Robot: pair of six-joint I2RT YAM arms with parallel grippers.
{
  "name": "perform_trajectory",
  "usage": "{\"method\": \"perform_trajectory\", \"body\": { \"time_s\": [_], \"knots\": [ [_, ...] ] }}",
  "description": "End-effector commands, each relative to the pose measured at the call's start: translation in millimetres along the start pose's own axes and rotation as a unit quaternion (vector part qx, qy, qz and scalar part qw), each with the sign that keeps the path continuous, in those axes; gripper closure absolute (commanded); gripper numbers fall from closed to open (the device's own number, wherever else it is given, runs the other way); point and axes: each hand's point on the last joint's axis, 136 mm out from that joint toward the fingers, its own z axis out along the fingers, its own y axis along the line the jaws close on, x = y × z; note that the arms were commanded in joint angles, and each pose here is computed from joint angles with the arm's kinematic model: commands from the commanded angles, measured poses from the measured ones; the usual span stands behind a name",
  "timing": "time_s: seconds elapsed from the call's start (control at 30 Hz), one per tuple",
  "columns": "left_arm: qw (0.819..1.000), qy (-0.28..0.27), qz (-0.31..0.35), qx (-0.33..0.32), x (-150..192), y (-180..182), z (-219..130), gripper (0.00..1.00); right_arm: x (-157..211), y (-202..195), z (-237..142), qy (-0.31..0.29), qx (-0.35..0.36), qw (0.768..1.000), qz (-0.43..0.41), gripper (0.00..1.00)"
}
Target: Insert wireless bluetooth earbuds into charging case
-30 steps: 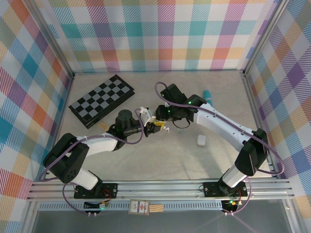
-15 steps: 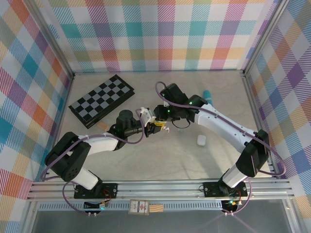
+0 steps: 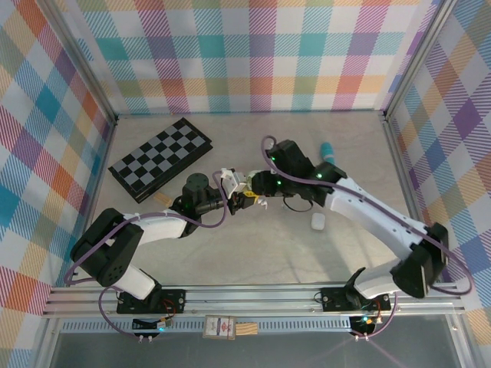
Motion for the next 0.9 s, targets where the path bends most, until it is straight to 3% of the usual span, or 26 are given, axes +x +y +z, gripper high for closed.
{"method": "perform_trajectory", "body": {
  "time_s": [0.0, 0.13, 0.3, 0.57, 0.87],
  "knots": [
    [0.999, -0.037, 0.022, 0.000, -19, 0, -9, 0.66, -6, -13, -18, -0.059, 0.005, 0.998, -0.003, 0.59],
    [0.998, -0.056, 0.033, 0.016, -23, -5, -17, 0.65, -3, -39, -32, -0.105, -0.002, 0.994, 0.034, 0.60],
    [0.993, -0.081, 0.058, 0.060, -30, -22, -23, 0.66, 1, -78, -28, -0.113, -0.023, 0.988, 0.106, 0.59],
    [0.987, -0.103, 0.085, 0.087, -37, -34, -28, 0.67, 18, -118, 14, -0.043, -0.011, 0.991, 0.129, 0.57],
    [0.988, -0.091, 0.096, 0.083, -35, -37, -32, 0.67, 30, -136, 62, 0.025, 0.002, 0.991, 0.135, 0.57]
  ]
}}
